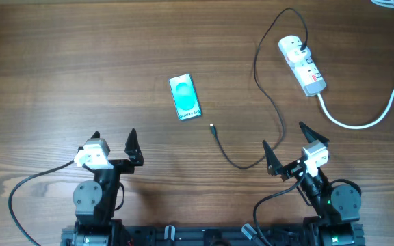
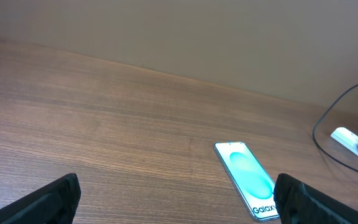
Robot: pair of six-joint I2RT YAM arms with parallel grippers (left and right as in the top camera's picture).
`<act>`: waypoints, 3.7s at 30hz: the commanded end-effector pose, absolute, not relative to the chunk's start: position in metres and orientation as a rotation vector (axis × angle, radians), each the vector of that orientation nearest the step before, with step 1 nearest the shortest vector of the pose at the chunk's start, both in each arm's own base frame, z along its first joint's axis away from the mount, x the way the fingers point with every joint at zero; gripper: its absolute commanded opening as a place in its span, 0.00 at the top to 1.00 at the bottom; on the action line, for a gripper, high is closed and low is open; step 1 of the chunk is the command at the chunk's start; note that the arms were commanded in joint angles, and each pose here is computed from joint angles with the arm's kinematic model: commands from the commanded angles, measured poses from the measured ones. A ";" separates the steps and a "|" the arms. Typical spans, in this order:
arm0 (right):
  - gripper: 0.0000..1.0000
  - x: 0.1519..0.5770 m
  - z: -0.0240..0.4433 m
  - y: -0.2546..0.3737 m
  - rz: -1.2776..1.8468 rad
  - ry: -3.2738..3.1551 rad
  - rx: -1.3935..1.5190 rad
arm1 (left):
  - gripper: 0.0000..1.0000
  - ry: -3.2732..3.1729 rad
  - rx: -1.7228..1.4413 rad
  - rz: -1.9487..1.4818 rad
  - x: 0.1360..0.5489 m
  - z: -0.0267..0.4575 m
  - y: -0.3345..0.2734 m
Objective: Plug charger to phone and switch on socket
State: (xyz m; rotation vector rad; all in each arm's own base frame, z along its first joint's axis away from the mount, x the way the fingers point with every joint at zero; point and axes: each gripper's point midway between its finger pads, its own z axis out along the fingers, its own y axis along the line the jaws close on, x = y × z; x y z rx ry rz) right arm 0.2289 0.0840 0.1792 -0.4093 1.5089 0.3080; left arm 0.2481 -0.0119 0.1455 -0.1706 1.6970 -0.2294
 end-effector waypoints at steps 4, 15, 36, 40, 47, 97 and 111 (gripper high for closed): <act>0.00 0.230 0.178 0.083 0.312 1.516 -0.392 | 0.00 1.711 -0.153 -0.218 0.248 0.141 -0.012; 0.00 0.230 0.178 0.083 0.312 1.516 -0.392 | 0.00 1.711 -0.153 -0.218 0.248 0.141 -0.012; 0.00 0.230 0.178 0.083 0.312 1.516 -0.392 | 0.00 1.711 -0.153 -0.218 0.248 0.141 -0.012; 0.00 0.230 0.178 0.083 0.312 1.516 -0.392 | 0.00 1.666 -0.111 -0.261 0.249 0.154 -0.020; 0.00 0.230 0.178 0.083 0.312 1.516 -0.392 | 0.00 1.545 -0.002 -0.361 0.246 0.186 -0.041; 0.00 0.230 0.178 0.083 0.312 1.516 -0.392 | 0.96 2.932 -0.080 -0.514 0.366 0.147 -0.189; 0.00 0.230 0.178 0.083 0.312 1.516 -0.392 | 0.95 2.869 -0.481 -0.137 0.374 0.123 -0.162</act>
